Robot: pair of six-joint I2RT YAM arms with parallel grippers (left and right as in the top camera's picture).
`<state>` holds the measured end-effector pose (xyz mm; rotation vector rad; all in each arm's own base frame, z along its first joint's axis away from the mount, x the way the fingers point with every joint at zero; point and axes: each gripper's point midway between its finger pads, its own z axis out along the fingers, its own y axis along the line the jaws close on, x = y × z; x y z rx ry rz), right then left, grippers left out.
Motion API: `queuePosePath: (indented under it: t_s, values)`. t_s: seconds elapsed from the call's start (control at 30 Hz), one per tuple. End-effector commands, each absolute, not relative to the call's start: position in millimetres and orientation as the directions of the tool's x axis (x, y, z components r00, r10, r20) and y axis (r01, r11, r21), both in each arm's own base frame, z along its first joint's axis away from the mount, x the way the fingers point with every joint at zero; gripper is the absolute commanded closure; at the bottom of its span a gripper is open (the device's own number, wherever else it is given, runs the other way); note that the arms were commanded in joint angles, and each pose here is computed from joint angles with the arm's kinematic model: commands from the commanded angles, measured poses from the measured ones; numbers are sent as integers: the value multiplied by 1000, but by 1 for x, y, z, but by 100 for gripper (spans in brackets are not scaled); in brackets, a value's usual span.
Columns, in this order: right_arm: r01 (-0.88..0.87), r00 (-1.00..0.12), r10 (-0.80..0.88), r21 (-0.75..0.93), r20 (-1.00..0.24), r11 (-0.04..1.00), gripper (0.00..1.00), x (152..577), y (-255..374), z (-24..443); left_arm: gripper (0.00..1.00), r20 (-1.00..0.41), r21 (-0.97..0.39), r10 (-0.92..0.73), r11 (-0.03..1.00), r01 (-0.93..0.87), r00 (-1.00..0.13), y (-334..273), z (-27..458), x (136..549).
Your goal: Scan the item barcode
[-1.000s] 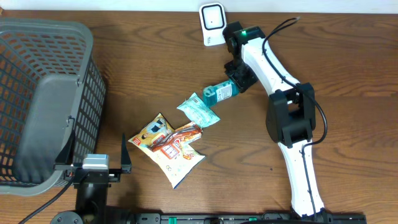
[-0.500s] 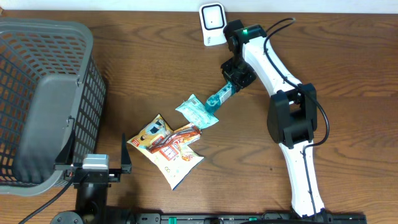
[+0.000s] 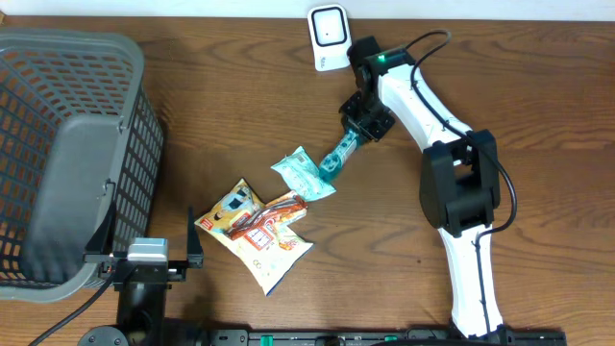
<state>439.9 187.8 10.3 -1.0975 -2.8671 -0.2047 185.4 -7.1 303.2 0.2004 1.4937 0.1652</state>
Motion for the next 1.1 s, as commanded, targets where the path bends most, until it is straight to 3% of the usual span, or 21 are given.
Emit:
queuePosePath:
  t_s: [0.0, 0.03, 0.07, 0.13, 0.17, 0.43, 0.67, 0.9, 1.07]
  values:
    - [646, -750, 646, -56, 144, 762, 64, 406, 178, -41, 0, -973, 217, 214, 976, 27, 84, -9, 307, 184]
    - [645, -749, 647, -64, 142, 761, 63, 405, 176, -42, 0, -973, 217, 214, 976, 27, 84, -9, 307, 184]
    - [644, -749, 646, -70, 146, 762, 67, 402, 176, -46, 0, -973, 217, 214, 976, 26, 83, -9, 307, 184]
    - [641, -750, 645, -76, 149, 763, 94, 399, 176, -48, 0, -973, 217, 214, 976, 27, 84, -9, 307, 184]
    - [640, -751, 643, -76, 149, 765, 99, 398, 177, -49, 0, -973, 217, 214, 976, 27, 84, -9, 307, 184]
    - [649, -752, 643, -10, 144, 761, 99, 411, 183, -44, 0, -973, 217, 214, 976, 27, 84, -9, 307, 184]
    - [635, -768, 633, 250, 96, 731, 99, 460, 190, 7, 0, -973, 217, 214, 976, 27, 84, -9, 307, 184]
    - [677, -677, 735, 427, 42, 599, 99, 507, 200, 38, 0, -973, 217, 215, 976, 26, 83, -9, 307, 184]
    - [599, -670, 742, 583, -11, 549, 99, 542, 215, 66, 0, -973, 217, 215, 976, 26, 83, -9, 307, 184]
